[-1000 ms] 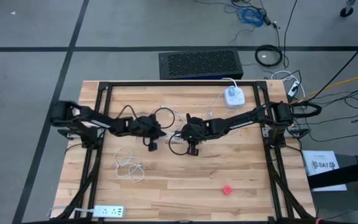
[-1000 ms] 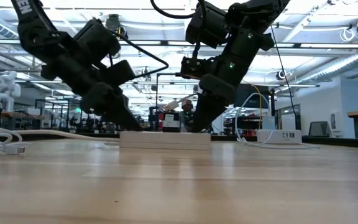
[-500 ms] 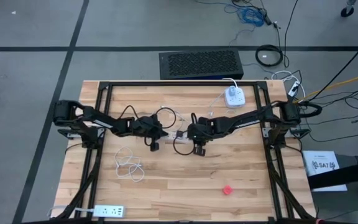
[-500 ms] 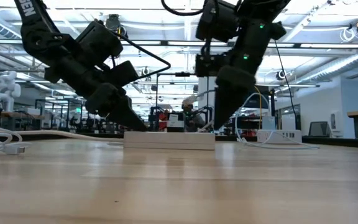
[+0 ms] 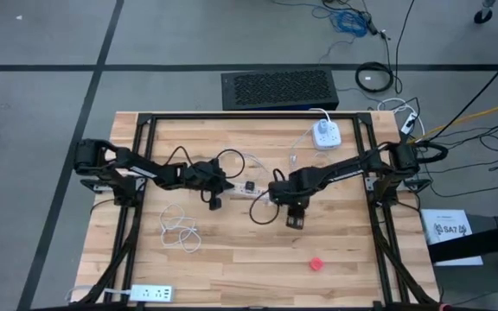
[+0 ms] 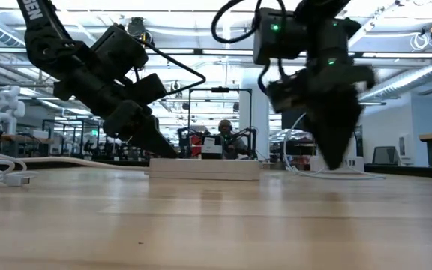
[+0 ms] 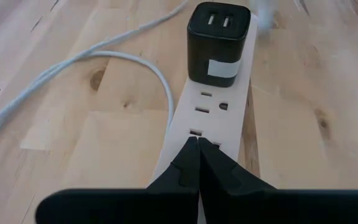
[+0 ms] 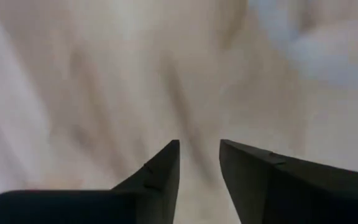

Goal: Insert USB
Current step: Insert the white charger cable into the black charger adapter

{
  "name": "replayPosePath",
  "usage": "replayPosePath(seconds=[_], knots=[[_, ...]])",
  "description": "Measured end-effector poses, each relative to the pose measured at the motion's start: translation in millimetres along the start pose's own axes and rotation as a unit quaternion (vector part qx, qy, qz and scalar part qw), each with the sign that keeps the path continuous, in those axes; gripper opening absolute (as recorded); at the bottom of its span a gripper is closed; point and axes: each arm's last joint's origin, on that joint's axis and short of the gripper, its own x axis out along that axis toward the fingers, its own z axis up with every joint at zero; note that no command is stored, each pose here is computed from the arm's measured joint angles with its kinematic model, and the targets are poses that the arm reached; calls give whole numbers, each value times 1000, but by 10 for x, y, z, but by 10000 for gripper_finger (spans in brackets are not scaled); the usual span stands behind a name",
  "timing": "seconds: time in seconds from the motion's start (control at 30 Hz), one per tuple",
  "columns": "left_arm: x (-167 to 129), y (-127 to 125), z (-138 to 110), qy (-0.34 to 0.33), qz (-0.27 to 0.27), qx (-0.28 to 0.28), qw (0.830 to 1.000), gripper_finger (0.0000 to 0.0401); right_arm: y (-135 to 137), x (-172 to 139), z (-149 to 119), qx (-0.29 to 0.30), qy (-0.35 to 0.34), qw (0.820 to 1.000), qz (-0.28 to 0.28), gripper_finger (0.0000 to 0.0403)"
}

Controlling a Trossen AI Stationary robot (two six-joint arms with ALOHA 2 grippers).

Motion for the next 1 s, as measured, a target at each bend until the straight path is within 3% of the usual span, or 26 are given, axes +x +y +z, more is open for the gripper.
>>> replayPosePath(seconds=[0.27, 0.33, 0.43, 0.53, 0.63, 0.7, 0.83, 1.0], knots=[[0, 2, -1, 0, 2, 0, 1000, 1, 58, -14, -167, 25, 97, 993, 57, 131], [0, 3, -1, -1, 2, 0, 1000, 1, 63, -8, -125, 18, 71, 996, 47, 140], [0, 3, -1, -1, 3, 1, 1000, 1, 54, -2, 1, -19, -13, 1000, -11, 148], [0, 4, -1, -1, 3, 2, 1000, 1, 44, -7, 118, -51, -84, 993, -61, 145], [0, 5, -1, -1, 4, 2, 1000, 1, 18, 6, 218, -64, -125, 987, -74, 137], [0, 6, -1, -1, 4, 2, 1000, 1, 15, 17, 247, -56, -134, 987, -66, 134], [0, 6, -1, -1, 4, 0, 1000, 1, 42, 38, 258, 29, -128, 991, -9, 136], [0, 7, -1, -1, 5, 0, 1000, 1, 222, 75, 83, 36, -87, 995, -37, 149]])
